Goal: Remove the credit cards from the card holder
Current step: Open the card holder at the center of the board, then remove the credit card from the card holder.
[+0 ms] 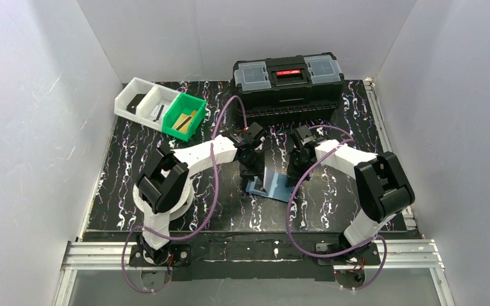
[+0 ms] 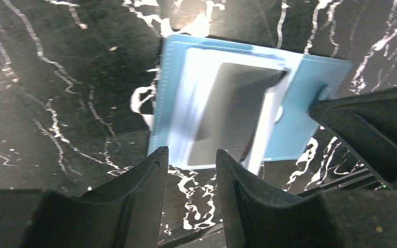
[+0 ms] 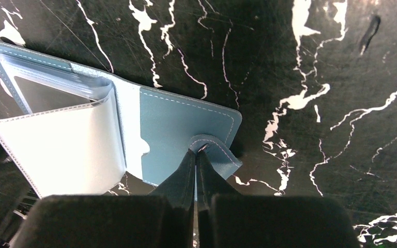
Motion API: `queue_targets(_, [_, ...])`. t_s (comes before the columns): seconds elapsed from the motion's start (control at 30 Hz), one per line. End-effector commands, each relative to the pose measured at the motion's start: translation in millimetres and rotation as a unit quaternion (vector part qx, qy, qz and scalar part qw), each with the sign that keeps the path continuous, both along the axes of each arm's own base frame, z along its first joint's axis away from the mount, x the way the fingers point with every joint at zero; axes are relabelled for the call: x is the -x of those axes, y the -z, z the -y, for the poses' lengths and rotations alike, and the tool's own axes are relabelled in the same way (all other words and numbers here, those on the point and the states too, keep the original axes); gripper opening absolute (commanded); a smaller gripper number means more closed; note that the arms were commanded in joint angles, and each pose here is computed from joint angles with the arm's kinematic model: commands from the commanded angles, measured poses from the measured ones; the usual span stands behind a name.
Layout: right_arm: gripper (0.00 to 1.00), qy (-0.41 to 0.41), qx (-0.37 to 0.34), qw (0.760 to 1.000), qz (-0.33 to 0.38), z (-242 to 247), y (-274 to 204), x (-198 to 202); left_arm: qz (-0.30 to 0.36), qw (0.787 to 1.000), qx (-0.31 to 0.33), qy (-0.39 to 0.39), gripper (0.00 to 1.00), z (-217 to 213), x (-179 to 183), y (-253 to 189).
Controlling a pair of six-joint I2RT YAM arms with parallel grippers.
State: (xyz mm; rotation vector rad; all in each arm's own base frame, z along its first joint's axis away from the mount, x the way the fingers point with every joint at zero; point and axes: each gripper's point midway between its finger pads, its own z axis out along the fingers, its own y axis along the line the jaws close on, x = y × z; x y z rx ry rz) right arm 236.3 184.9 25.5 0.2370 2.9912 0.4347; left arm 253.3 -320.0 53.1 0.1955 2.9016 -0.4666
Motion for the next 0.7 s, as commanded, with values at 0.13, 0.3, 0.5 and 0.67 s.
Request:
queue_targets(0.13, [0.01,-0.030,-0.039,0.996,0.069,-21,-19,-41,-0.010,0.999,0.021,0.025,0.36,28,11,-8])
queue_targets(0.3, [0.06,-0.014,-0.048,0.996,0.069,-13,-22,-36,-0.028,0.999,0.032,0.014,0.35,38,13,-1])
queue_targets(0.5, [0.48,0.005,-0.065,0.993,0.094,-5,-46,-27,-0.025,0.999,0.041,0.007,0.35,45,7,-3])
queue_targets(0.67, [0.54,0.021,-0.073,0.990,0.121,3,-71,-24,-0.023,0.998,0.050,0.007,0.37,53,3,-8])
